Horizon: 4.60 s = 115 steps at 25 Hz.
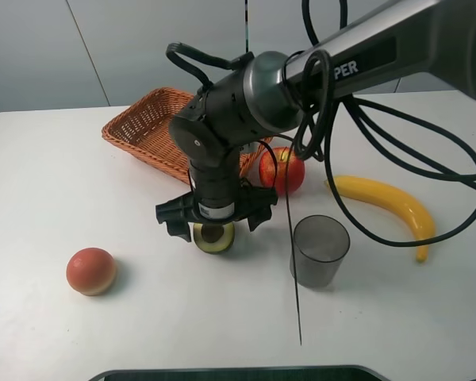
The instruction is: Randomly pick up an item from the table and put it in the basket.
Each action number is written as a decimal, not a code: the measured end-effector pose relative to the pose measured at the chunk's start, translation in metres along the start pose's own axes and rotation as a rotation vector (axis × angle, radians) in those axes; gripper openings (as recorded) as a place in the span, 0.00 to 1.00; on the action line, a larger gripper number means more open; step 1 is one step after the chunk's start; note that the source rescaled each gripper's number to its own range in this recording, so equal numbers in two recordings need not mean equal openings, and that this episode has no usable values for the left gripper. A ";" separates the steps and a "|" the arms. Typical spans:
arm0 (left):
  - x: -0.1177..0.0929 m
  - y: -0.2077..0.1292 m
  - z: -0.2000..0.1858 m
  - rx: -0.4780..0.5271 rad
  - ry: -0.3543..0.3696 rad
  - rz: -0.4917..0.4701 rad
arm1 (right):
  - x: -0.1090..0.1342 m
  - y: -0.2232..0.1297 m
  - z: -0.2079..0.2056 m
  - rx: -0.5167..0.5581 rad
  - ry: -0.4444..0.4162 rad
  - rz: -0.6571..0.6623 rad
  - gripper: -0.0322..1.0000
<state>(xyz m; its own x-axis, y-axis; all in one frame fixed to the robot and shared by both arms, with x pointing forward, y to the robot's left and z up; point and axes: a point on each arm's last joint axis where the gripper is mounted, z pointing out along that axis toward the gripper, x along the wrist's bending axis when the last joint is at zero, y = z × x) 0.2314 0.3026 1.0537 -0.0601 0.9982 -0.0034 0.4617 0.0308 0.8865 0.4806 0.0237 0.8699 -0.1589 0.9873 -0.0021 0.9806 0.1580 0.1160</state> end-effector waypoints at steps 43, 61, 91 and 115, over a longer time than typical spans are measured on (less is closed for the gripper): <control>0.000 0.000 0.000 0.000 0.000 0.000 | -0.003 -0.007 -0.048 0.101 -0.030 -0.251 0.03; 0.000 0.000 0.000 0.000 0.000 0.000 | -0.009 0.075 -0.120 -0.276 0.149 -0.307 0.03; 0.000 0.000 0.000 0.000 0.000 0.000 | -0.006 0.114 -0.038 -0.465 0.102 -0.413 0.93; 0.000 0.000 0.000 0.000 0.000 0.006 | -0.117 0.073 -0.135 -0.245 0.093 -0.090 0.98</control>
<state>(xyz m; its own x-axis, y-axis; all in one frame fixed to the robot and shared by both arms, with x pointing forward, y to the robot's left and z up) 0.2314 0.3026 1.0537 -0.0575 0.9983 0.0016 0.4620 0.0252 0.8865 0.5557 -0.0828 1.0123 -0.2648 0.9620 0.0663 0.9070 0.2252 0.3559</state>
